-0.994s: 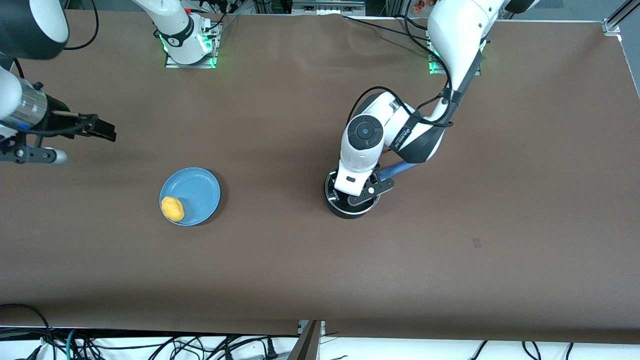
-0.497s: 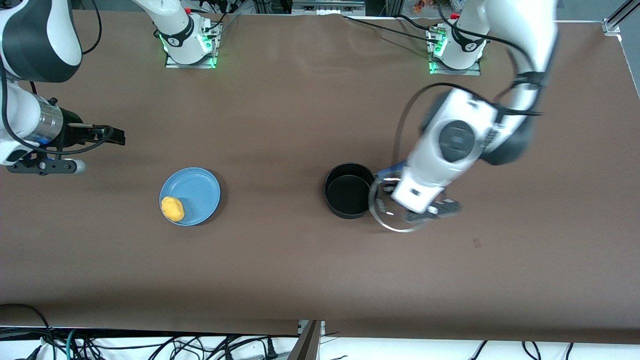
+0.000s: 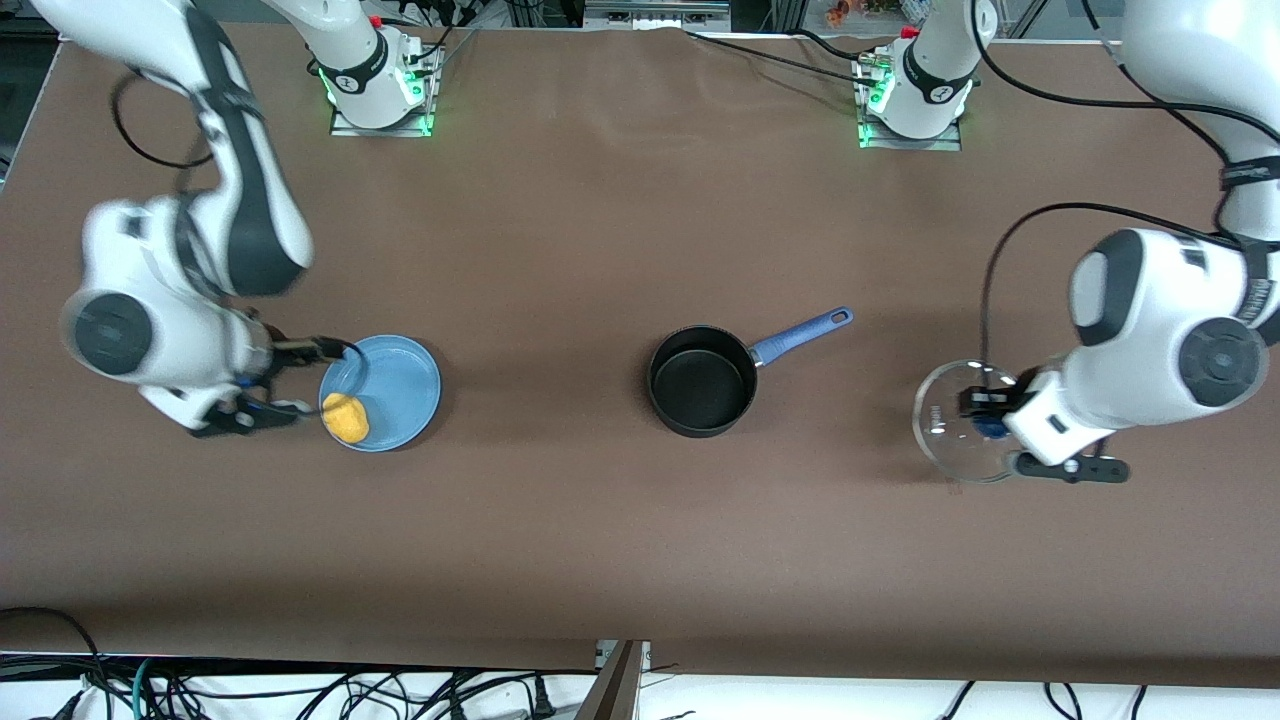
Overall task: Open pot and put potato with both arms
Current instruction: 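Lift the lid with the left gripper while the right gripper reaches the potato, then lower the lid with the left gripper while the right gripper grasps the potato, then carry the potato into the saucepan with the right gripper and release it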
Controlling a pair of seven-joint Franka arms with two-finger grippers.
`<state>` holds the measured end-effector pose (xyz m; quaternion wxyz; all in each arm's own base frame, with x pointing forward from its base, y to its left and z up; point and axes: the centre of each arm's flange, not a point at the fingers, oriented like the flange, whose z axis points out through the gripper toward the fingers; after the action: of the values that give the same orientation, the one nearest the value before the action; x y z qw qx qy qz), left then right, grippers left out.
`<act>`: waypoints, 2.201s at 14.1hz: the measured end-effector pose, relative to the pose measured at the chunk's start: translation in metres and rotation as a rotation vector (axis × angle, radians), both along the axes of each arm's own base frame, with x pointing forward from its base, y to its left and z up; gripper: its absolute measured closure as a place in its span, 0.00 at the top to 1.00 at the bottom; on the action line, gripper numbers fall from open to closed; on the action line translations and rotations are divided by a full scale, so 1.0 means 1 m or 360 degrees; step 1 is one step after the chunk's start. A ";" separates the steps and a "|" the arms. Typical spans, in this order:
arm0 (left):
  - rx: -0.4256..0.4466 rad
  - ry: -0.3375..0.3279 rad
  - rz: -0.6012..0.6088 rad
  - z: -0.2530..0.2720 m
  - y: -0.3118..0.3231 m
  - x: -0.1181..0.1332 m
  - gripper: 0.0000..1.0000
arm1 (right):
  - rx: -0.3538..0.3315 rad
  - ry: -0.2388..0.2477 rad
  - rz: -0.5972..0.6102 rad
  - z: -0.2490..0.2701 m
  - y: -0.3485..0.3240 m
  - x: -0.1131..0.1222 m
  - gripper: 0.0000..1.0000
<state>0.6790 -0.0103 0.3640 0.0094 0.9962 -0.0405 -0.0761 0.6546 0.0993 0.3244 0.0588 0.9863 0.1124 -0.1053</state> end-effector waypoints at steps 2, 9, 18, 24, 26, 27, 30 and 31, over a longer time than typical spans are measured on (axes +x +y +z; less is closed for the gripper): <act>0.0015 0.0001 -0.0058 -0.018 0.042 -0.005 0.60 | -0.0025 -0.0048 0.0147 -0.051 0.018 0.009 1.00; 0.0038 -0.0129 -0.0070 -0.117 0.118 -0.040 0.60 | -0.0011 -0.0054 0.0354 -0.095 -0.006 0.021 1.00; 0.0041 -0.0126 -0.0014 -0.127 0.125 -0.041 0.91 | -0.0002 -0.0018 0.0370 -0.117 -0.006 0.018 0.61; 0.0041 -0.0082 0.0059 0.028 0.088 -0.024 1.00 | 0.0016 -0.0077 0.0295 -0.102 -0.001 0.025 0.54; 0.0055 -0.0129 0.0061 0.094 0.070 -0.038 1.00 | 0.0086 -0.0113 0.0203 -0.076 0.020 0.032 0.54; 0.0061 -0.0142 0.0074 0.122 0.064 -0.048 1.00 | 0.0123 -0.0114 0.0145 -0.063 0.036 0.033 0.54; 0.0081 -0.0149 0.0163 0.184 0.050 -0.080 1.00 | 0.0246 -0.0119 -0.0070 -0.039 0.106 0.026 0.54; 0.0084 -0.0152 0.0171 0.200 0.046 -0.090 1.00 | 0.0313 -0.0114 -0.0176 -0.033 0.133 0.020 0.54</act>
<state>0.5890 0.0357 0.5638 -0.0148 0.9994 0.0148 -0.0289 0.6749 0.2325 0.2909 -0.0401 0.9951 0.0655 -0.0615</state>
